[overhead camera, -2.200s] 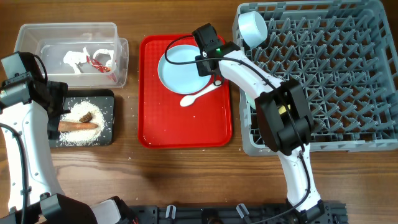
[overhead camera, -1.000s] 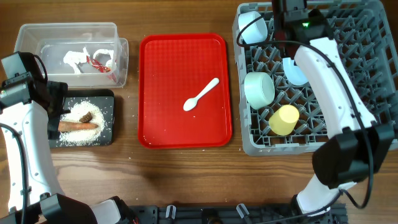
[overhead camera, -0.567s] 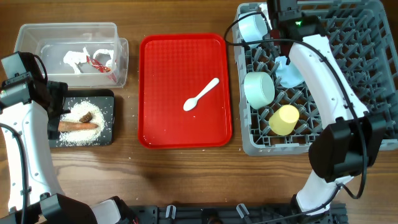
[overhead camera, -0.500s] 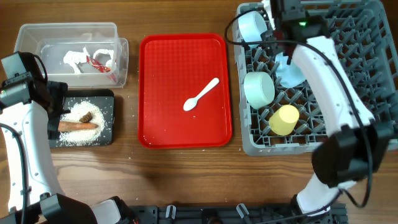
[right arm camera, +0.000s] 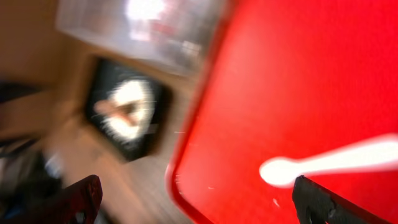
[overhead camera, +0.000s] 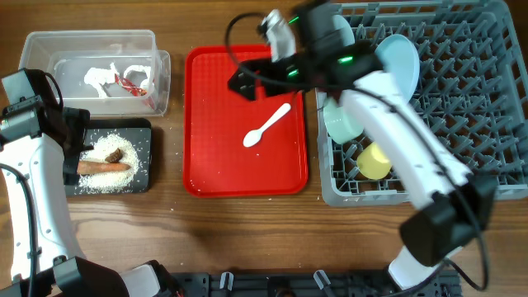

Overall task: Sort waste into correct bins and load items into the dishwasher rack
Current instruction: 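Grasp the white spoon on the red tray with the right gripper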

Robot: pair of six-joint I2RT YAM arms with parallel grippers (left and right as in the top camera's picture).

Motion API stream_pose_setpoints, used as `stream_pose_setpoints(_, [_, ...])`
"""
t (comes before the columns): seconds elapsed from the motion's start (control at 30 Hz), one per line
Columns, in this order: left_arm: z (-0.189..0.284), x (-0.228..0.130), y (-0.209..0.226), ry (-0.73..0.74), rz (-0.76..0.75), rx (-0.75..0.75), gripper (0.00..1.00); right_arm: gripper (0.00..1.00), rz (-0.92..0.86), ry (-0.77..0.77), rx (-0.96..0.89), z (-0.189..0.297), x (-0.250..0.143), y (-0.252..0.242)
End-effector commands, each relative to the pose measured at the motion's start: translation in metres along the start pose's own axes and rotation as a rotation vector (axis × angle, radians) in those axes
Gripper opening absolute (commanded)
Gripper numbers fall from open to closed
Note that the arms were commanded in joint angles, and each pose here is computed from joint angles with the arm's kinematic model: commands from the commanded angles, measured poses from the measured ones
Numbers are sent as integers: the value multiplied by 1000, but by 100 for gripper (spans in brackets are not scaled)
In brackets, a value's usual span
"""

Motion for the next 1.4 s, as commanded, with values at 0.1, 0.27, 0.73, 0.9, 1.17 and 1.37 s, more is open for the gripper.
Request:
stream_pose_setpoints(0.1, [0, 2, 0, -9, -6, 5, 100, 99, -416, -4, -432, -69, -41, -36])
stream_pose_setpoints(0.27, [0, 2, 0, -9, -6, 5, 100, 77, -618, 163, -547, -122, -89, -65])
stream_pose_setpoints(0.73, [0, 2, 0, -9, -6, 5, 100, 61, -628, 233, -622, -160, -115, -97])
stream_pose_setpoints(0.9, [0, 2, 0, -9, -6, 5, 100, 57, -604, 199, -695, -154, -114, -107])
stream_pose_setpoints(1.17, [0, 2, 0, -9, -6, 5, 100, 10, -587, 172, -732, -151, -111, -112])
stream_pose_setpoints(1.37, [0, 2, 0, -9, -5, 5, 100, 17, -567, 191, -713, -152, -112, -110])
Point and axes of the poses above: each gripper's point midway between its finger pads, its own z axis back along the fingers, its own y axis along the line the jaws close on, x = y × z, the point moved 4 cm from there along z, back along the fingers, and after that the axes turned 1 degree about -z, right-handed, at the moved point
